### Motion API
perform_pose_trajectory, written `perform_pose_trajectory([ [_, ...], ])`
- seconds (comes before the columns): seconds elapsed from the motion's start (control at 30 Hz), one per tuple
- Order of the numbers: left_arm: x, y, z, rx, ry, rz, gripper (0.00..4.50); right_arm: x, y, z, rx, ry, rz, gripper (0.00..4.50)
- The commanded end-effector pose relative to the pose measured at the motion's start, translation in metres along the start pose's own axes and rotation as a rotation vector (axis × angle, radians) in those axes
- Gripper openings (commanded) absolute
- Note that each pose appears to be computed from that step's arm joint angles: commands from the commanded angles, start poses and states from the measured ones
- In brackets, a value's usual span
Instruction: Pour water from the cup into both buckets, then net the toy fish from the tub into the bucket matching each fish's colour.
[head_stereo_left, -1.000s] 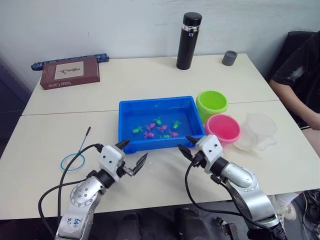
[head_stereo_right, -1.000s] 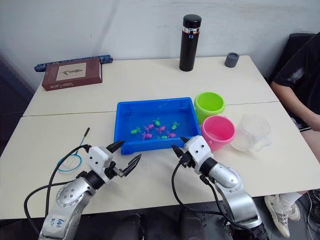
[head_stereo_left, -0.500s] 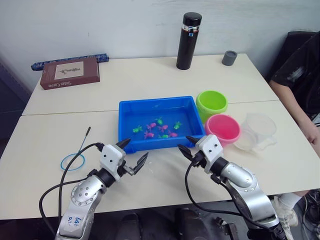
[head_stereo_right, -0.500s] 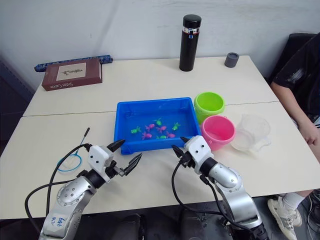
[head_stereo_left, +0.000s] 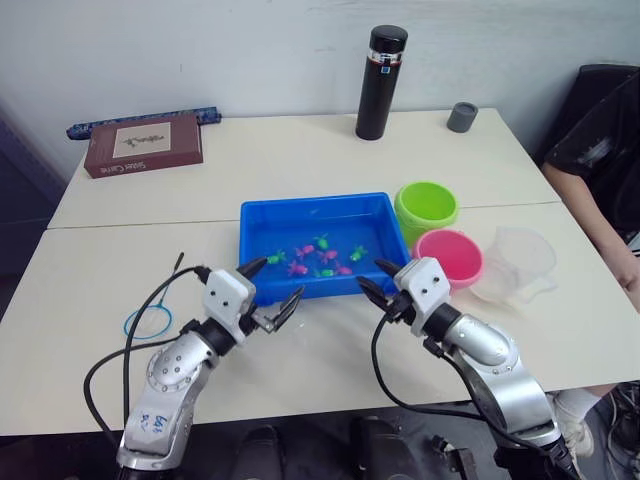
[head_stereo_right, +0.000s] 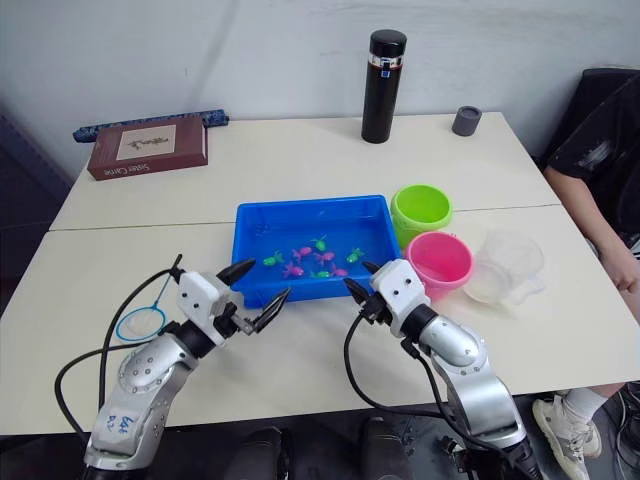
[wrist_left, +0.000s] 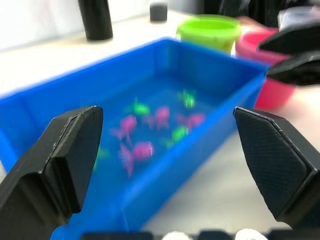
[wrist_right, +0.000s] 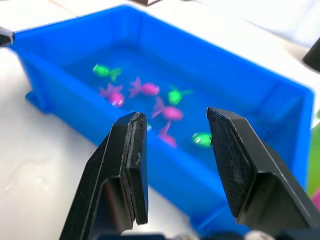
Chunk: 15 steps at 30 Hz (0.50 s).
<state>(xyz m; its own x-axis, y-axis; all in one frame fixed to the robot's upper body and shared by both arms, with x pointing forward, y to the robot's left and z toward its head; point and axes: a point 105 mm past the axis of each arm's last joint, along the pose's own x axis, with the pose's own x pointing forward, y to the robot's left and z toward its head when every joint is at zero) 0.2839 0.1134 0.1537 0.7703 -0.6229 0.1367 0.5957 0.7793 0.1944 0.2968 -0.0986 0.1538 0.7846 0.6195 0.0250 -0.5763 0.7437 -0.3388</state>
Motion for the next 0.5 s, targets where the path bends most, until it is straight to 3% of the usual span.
perform_pose_trajectory([
  [0.03, 0.007, -0.002, 0.022, 0.004, -0.062, -0.052, 4.49, -0.003, -0.014, 0.027, -0.055, -0.075, -0.049, 2.09],
  [0.23, 0.024, -0.024, 0.043, -0.034, -0.079, -0.29, 4.49, -0.012, -0.072, 0.055, -0.131, -0.106, -0.247, 2.09],
  [0.37, 0.031, -0.028, 0.051, -0.039, -0.092, -0.365, 4.49, -0.041, -0.127, 0.055, -0.112, -0.066, -0.487, 2.09],
  [0.5, 0.035, -0.032, 0.054, -0.043, -0.091, -0.416, 4.49, -0.068, -0.156, 0.05, -0.074, -0.043, -0.643, 2.09],
])
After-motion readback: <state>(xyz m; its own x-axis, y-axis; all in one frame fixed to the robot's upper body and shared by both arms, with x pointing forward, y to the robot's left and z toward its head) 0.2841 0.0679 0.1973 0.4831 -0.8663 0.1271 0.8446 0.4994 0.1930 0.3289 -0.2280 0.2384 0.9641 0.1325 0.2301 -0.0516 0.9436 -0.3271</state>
